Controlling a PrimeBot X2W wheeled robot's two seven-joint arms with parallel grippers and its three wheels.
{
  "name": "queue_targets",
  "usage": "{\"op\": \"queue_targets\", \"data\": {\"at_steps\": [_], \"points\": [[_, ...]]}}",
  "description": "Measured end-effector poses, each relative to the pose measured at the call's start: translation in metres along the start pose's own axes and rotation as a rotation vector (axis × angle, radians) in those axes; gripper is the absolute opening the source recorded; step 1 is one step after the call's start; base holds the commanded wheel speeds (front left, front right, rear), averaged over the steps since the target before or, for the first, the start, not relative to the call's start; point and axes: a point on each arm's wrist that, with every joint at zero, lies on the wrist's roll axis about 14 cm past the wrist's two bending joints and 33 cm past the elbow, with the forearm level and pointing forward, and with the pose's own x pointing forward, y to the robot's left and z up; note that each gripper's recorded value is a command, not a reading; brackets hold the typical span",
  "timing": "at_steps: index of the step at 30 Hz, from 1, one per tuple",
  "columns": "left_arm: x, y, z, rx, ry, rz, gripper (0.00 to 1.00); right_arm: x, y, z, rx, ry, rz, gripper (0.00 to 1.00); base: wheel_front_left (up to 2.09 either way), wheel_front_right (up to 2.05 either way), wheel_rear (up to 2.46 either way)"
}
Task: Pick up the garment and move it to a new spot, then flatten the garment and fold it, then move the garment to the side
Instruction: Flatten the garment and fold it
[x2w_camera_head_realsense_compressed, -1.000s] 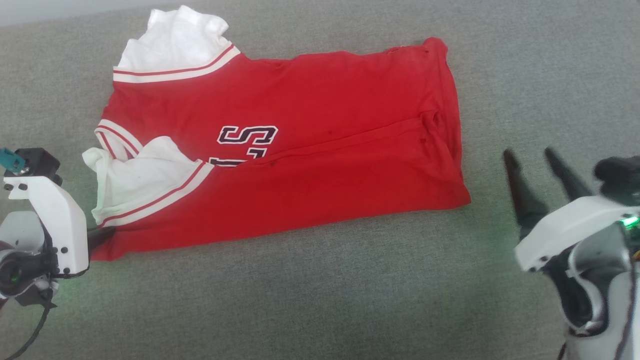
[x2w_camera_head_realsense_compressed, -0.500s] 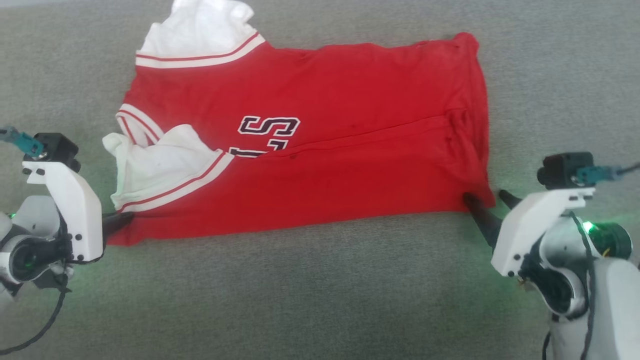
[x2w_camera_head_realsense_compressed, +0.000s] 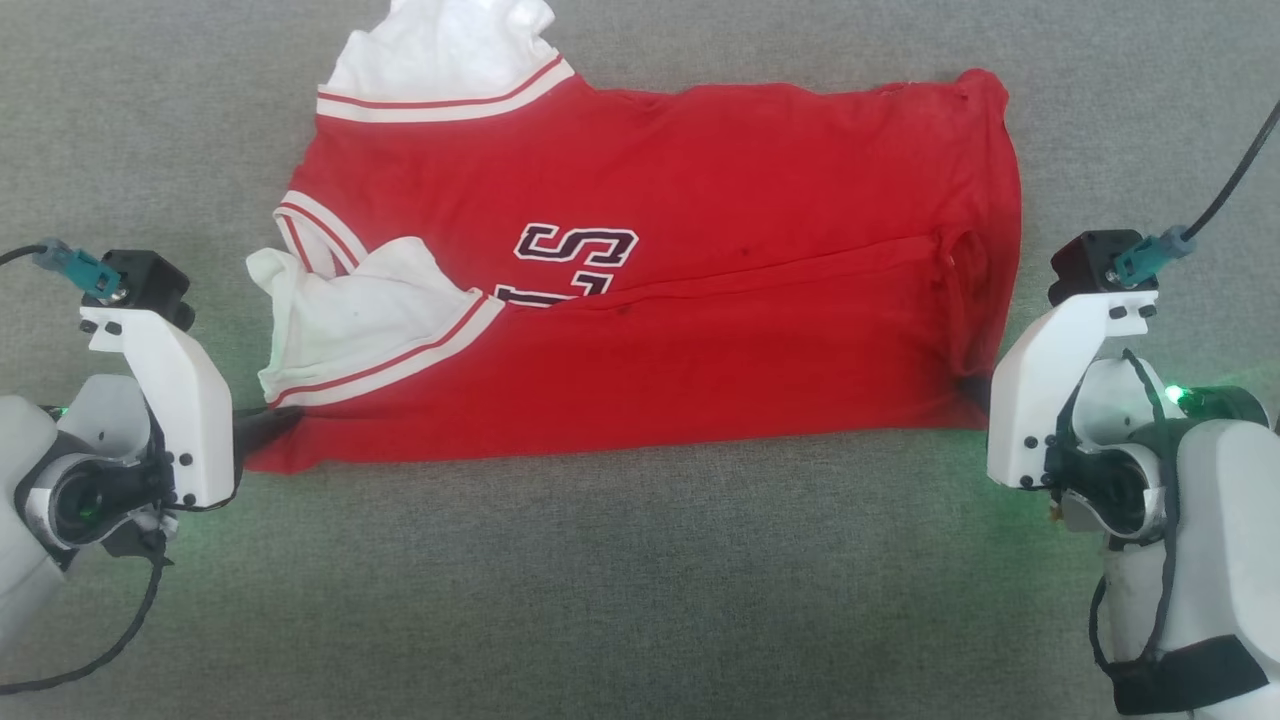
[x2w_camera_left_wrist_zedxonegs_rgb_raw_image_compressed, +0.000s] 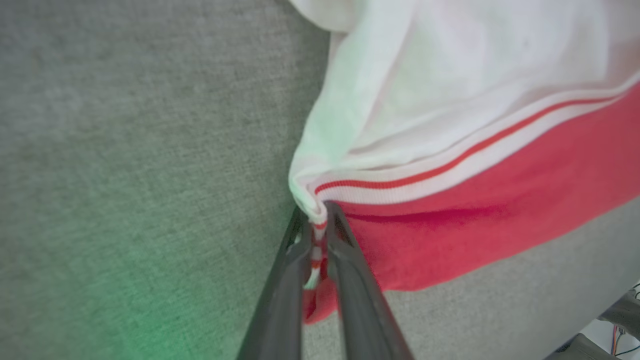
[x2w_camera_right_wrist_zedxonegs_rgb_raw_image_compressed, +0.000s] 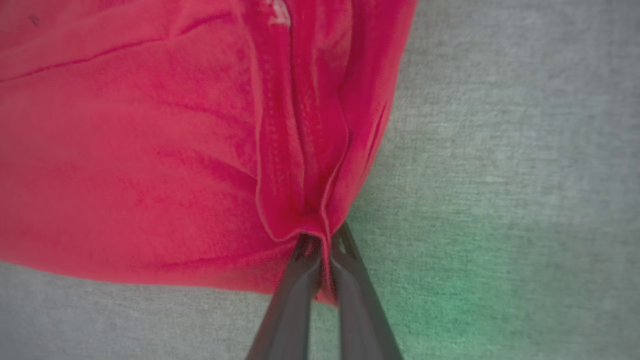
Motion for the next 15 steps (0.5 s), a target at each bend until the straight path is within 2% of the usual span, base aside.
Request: {"op": "queue_targets", "data": {"at_steps": [7,15], "points": [[-0.010,0.000,0.001,-0.016,-0.018,0.011,0.00,-0.012,0.004,0.007,-0.031,0.013,-0.014,0.00,0.00,0.00,0.00],[-0.031,-0.002,-0.011,-0.005,-0.010,0.037,0.00,-0.035,0.003,-0.001,-0.062,0.046,-0.030,0.00,0.00,0.00,0.00]]}}
